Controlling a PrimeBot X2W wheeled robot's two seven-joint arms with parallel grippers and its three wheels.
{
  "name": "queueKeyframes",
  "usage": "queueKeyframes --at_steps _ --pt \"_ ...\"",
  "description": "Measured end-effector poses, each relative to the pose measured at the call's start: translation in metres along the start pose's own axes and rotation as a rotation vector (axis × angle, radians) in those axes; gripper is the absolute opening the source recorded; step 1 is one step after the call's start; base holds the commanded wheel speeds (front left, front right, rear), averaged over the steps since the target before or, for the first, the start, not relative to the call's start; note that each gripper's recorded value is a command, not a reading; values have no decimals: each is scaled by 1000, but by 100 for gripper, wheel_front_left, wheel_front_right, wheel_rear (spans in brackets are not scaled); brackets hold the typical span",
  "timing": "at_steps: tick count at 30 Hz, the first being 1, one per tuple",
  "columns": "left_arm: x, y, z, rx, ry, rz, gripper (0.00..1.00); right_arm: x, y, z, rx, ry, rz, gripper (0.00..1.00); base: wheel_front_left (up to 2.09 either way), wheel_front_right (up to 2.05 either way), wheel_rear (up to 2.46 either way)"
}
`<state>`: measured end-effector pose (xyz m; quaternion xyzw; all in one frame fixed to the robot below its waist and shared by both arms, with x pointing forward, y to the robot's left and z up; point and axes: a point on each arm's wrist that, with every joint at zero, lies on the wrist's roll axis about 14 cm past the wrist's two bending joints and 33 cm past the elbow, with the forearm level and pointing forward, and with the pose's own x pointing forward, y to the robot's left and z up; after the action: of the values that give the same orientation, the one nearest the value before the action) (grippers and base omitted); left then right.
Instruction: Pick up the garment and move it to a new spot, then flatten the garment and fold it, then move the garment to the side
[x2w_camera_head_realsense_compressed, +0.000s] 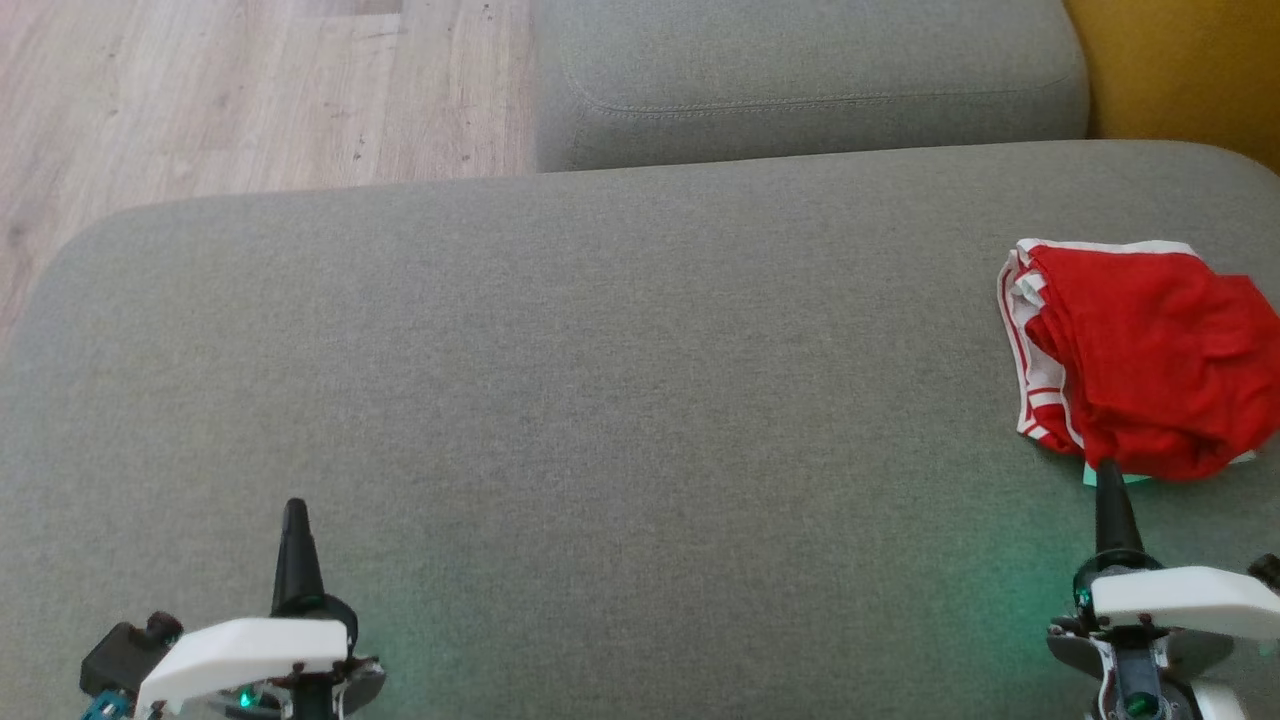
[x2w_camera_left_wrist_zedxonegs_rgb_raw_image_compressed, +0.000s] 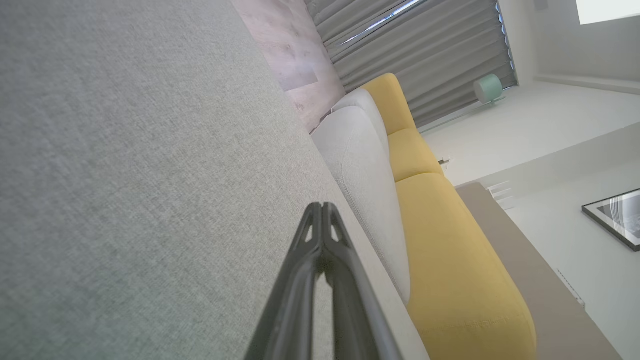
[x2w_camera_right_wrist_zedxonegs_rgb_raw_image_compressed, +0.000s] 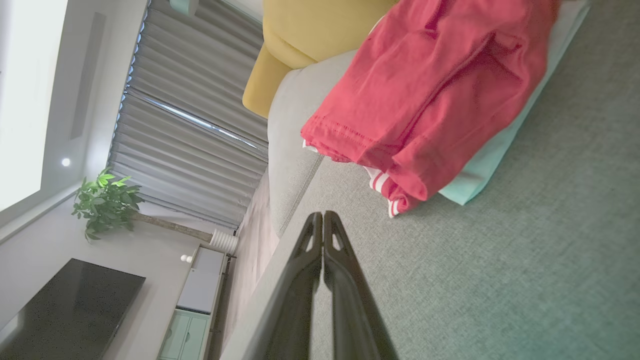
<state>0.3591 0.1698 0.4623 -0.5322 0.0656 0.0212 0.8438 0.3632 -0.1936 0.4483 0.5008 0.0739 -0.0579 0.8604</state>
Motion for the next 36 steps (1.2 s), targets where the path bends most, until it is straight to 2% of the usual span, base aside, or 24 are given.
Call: queueKeyframes --at_steps 36 --pt "8 -1 16 -360 -10 -11 0 2 8 17 411 -18 42 0 0 0 0"
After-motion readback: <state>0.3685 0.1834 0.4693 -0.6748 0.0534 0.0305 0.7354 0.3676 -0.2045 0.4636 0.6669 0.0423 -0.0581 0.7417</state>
